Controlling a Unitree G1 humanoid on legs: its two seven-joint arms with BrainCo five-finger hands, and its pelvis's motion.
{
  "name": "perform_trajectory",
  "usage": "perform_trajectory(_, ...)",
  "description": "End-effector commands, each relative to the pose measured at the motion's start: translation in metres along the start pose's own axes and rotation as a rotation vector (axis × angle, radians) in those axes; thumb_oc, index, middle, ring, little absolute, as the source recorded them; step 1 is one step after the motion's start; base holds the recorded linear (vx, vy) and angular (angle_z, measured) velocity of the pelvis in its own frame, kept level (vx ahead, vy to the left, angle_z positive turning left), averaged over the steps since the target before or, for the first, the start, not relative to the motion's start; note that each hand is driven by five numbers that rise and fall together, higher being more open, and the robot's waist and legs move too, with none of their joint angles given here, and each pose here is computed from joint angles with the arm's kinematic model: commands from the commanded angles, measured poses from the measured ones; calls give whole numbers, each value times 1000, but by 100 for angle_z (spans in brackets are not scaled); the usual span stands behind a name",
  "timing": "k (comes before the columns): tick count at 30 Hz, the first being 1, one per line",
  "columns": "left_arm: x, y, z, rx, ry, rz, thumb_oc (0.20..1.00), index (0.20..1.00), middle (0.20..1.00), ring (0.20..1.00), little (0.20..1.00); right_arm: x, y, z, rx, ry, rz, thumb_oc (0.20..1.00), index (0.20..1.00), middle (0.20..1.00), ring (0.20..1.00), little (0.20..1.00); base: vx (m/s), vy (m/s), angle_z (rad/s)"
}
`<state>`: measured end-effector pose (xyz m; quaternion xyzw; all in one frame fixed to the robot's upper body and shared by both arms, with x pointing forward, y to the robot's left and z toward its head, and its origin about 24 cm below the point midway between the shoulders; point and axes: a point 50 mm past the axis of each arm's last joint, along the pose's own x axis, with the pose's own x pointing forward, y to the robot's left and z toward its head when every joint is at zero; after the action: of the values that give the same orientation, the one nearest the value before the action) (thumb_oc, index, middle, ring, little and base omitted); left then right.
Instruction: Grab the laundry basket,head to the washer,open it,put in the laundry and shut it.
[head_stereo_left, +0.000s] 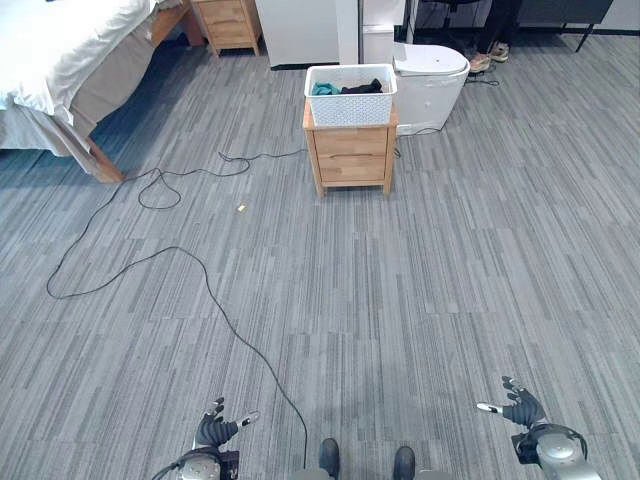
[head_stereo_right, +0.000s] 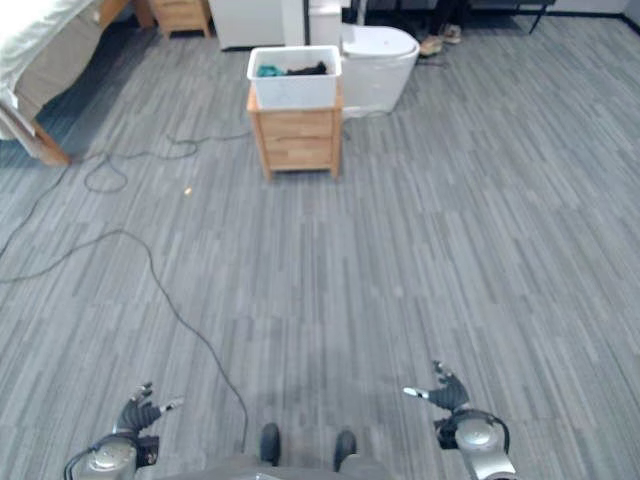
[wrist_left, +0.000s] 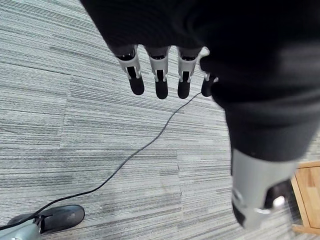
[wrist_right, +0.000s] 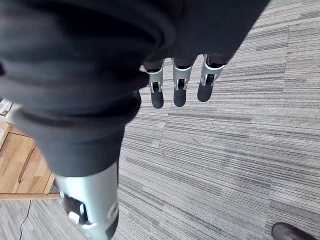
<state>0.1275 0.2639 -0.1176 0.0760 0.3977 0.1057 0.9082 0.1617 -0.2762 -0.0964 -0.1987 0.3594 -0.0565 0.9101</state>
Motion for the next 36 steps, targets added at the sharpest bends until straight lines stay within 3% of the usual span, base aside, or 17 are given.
perform_trajectory(1, 4, 6, 12, 11, -50, 18, 1000, 1000, 1000, 1000, 1000, 2, -6, 9, 40, -50, -41, 1000, 1000, 1000, 1000, 1000, 0, 0, 0)
perform_trajectory(22, 8, 36, 29, 49, -85, 125, 1000, 1000, 1000, 1000, 1000, 10, 25, 32, 85, -93, 20, 1000, 1000, 1000, 1000, 1000, 47, 148, -16)
perform_trajectory(36, 11, 17, 24, 74, -58, 59, 1000, 1000, 1000, 1000, 1000, 7, 25, 26, 9, -79, 41, 1000, 1000, 1000, 1000, 1000, 247, -3, 12)
